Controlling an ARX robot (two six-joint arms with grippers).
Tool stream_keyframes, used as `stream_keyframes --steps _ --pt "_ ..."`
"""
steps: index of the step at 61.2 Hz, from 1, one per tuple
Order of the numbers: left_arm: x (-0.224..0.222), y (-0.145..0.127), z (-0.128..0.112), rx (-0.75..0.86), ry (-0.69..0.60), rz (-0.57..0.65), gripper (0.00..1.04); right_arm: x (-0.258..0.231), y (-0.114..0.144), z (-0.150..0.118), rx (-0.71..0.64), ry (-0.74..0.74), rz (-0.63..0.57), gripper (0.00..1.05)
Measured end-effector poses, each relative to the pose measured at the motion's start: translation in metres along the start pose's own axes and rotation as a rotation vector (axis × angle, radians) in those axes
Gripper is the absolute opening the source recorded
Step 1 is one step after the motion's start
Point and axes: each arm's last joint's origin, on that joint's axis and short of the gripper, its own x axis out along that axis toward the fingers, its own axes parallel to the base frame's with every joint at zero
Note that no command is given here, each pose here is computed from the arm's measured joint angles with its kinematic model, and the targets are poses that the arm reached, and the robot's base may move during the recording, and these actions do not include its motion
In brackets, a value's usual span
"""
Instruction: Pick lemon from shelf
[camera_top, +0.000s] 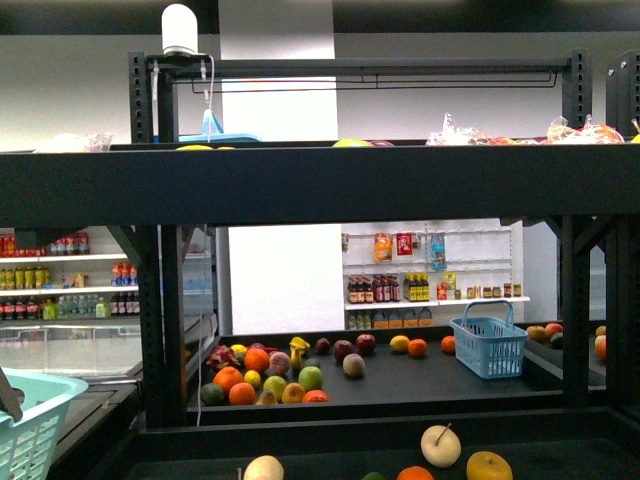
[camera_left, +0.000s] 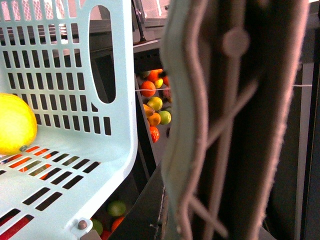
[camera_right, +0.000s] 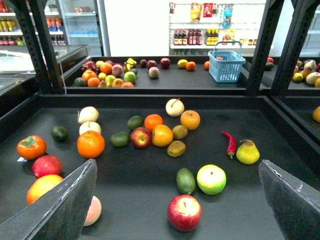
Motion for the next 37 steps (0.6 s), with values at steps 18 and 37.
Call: stream_keyframes --steps 18,37 --pt "0.009 0.013 0.038 -0.089 -0.063 -0.016 0.13 0.0 0.0 0.0 0.0 0.0 0.0 0.97" --pt "0.003 0.022 0.069 -0.118 -0.119 -0.032 0.13 0.0 0.0 0.0 0.0 0.0 0.0 0.97"
